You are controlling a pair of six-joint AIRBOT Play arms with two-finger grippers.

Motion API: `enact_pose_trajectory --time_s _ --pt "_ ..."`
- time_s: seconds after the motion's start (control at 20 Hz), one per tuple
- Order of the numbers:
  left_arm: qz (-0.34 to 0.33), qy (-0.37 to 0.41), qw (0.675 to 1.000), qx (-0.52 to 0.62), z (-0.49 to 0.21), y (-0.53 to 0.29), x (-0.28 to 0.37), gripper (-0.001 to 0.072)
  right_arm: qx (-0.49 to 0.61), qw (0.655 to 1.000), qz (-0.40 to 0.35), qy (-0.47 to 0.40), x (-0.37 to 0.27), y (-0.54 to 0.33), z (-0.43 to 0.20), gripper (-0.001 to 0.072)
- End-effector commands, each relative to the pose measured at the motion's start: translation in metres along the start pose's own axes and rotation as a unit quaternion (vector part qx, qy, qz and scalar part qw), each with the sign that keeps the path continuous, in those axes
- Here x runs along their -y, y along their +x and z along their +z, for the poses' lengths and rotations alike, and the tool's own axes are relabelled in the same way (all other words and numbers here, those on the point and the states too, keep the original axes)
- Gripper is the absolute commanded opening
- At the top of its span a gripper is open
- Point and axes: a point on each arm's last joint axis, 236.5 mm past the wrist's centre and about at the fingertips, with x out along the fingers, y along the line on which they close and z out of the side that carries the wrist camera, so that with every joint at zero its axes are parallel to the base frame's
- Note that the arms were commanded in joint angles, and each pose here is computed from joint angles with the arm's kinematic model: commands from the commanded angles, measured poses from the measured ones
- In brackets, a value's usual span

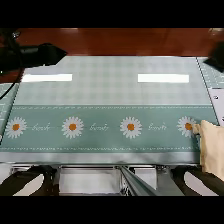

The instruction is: Fold the shirts.

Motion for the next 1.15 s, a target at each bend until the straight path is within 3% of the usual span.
enact_pose_trajectory --time_s 0.0,0.1,0.2,1.1 --pt "0.052 0.018 0.995 -0.086 -0.025 0.017 -0.024 0.002 -0.076 0.986 -0.067 -0.13 -0.041 0.101 -0.045 0.0025" --pt "0.154 -0.019 0.976 -0.156 -0.076 0.019 -0.084 0.002 -0.177 0.969 -0.116 -0.128 -0.009 0.137 -0.092 0.0025" --pt "0.195 -0.046 0.96 -0.197 -0.116 0.023 -0.113 0.0021 -0.236 0.953 -0.14 -0.126 0.012 0.158 -0.127 0.0025" --pt "0.196 -0.042 0.957 -0.209 -0.129 0.032 -0.122 0.0022 -0.26 0.947 -0.149 -0.12 0.02 0.161 -0.142 0.0025"
